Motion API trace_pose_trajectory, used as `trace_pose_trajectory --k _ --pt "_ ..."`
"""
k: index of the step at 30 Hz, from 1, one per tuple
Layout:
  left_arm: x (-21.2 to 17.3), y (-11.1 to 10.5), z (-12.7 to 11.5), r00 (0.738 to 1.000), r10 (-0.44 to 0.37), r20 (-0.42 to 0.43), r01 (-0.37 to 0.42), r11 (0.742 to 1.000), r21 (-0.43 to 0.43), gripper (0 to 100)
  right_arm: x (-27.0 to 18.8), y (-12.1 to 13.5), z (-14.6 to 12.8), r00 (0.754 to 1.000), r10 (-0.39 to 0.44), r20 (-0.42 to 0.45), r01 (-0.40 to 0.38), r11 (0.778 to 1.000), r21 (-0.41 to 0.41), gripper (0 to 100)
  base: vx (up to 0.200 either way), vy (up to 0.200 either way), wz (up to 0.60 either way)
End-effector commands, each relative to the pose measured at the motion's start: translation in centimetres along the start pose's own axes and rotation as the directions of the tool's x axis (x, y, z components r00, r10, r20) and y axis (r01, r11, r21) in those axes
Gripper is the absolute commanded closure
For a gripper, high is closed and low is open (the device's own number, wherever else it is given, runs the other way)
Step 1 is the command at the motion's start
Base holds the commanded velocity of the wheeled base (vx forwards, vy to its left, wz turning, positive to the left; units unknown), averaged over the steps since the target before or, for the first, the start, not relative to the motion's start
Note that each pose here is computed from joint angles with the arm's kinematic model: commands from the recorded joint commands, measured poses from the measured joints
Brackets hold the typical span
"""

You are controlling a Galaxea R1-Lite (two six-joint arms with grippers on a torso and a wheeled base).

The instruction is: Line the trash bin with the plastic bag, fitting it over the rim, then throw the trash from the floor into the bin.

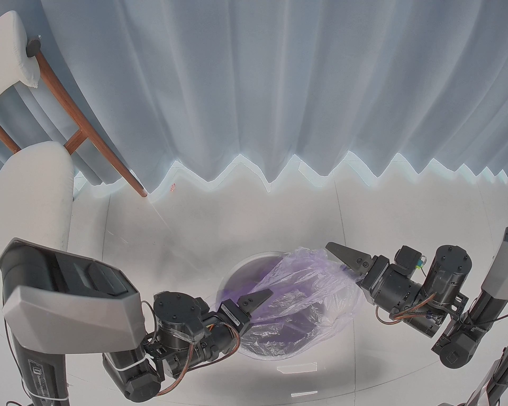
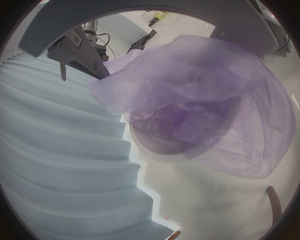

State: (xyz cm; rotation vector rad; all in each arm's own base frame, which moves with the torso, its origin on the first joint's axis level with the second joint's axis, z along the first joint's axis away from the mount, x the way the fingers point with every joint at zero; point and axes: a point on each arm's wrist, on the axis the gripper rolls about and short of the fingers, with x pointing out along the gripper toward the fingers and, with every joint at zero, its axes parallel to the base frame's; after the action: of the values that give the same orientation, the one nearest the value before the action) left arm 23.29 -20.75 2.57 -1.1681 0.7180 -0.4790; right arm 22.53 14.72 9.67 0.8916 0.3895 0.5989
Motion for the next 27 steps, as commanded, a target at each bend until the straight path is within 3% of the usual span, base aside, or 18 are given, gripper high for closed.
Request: trace_pose_trajectory --k 1,7,10,20,27 --pt "-0.8 -1.9 1.0 0.997 -0.066 0.031 0.066 0.998 0.003 0 -0.1 0.3 0.2 1.000 0.019 0.012 -0.019 1.000 -0.003 0 0.000 0.000 0.00" --pt "-1.6 -3.8 2.4 0.988 -0.138 0.072 0.136 0.990 0.028 0 -0.1 0.1 0.0 1.000 0.011 0.007 -0.011 1.000 -0.002 0 0.000 0.000 0.00" --pt "-1.7 -3.8 2.4 0.989 -0.148 0.030 0.145 0.985 0.094 0 -0.1 0.0 0.0 1.000 0.006 0.003 -0.006 1.000 -0.001 0 0.000 0.000 0.00" --pt "-2.1 -4.9 3.5 0.979 -0.206 0.015 0.202 0.972 0.119 0 -0.4 -0.2 -0.1 1.000 -0.004 0.000 0.004 1.000 0.000 0 0.200 0.000 0.00" --pt "-1.6 -4.7 3.2 0.980 -0.201 0.009 0.197 0.968 0.156 0 -0.4 -0.4 0.0 1.000 -0.013 0.001 0.013 1.000 0.002 0 0.143 0.000 0.00"
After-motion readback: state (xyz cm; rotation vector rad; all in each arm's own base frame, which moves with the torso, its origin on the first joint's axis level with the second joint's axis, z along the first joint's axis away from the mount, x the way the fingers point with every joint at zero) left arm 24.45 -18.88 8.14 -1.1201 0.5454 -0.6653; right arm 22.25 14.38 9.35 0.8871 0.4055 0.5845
